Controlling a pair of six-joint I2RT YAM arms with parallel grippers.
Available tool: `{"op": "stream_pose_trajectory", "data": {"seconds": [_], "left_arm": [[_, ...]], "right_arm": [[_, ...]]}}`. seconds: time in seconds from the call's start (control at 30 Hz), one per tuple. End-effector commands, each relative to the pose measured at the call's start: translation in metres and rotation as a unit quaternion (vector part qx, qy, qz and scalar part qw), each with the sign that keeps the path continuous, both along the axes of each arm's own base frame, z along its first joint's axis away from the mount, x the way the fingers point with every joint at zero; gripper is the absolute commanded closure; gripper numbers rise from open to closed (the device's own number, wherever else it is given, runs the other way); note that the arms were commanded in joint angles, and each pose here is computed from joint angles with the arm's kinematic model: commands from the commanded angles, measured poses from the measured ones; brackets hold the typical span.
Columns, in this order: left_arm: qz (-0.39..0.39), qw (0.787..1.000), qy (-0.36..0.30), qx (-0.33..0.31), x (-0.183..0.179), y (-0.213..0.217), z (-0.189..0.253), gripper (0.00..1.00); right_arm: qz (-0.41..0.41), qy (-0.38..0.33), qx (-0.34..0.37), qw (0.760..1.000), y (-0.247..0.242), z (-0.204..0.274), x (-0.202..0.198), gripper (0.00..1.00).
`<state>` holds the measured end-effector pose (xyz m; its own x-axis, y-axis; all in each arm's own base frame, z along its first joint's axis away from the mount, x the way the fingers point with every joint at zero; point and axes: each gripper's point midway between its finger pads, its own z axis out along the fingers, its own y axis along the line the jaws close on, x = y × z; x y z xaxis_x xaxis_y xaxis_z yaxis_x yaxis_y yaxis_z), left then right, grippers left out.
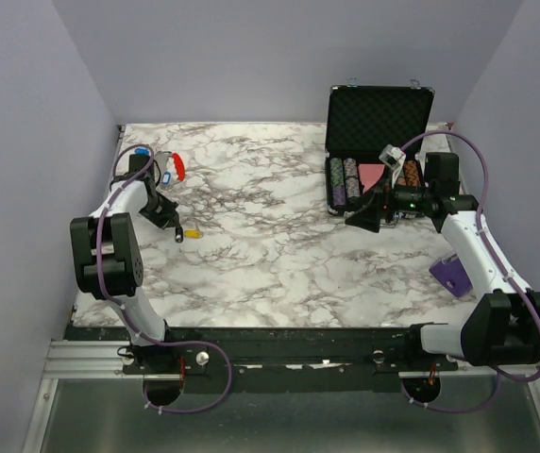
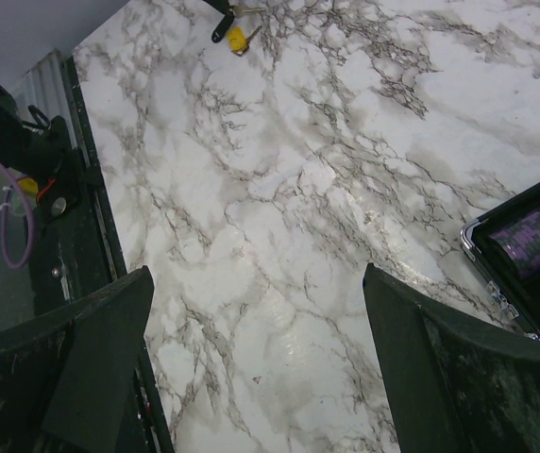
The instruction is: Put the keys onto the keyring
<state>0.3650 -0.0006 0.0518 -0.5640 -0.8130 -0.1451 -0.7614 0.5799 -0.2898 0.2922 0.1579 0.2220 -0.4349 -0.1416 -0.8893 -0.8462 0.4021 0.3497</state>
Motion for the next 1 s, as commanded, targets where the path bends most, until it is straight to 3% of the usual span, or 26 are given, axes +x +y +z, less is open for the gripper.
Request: {"op": "stream_pose_trajectory", "data": {"seconds": [0.0,0.4,0.77,0.97], "left_arm": [[-0.049,0.998,0.023,-0.015,-0.004,-0.027,-0.002,1.0],[-0.116,0.991,0.071,-0.005,-0.036,-0.068,-0.012,1.0],[-0.16,0.98,0.116,-0.007,-0.095,-0.087,-0.026,1.0],[-0.174,0.98,0.1,-0.013,-0.111,-0.094,-0.021,1.0]], "right_arm": [[0.001,-0.022,-0.004,1.0,0.0,0.015,0.0,0.0],[0.001,-0.026,-0.005,1.0,0.0,0.018,-0.002,0.0],[0.001,-0.035,-0.008,0.999,0.0,0.021,-0.003,0.0],[0.003,-0.036,-0.006,0.999,0.0,0.023,-0.004,0.0]]}}
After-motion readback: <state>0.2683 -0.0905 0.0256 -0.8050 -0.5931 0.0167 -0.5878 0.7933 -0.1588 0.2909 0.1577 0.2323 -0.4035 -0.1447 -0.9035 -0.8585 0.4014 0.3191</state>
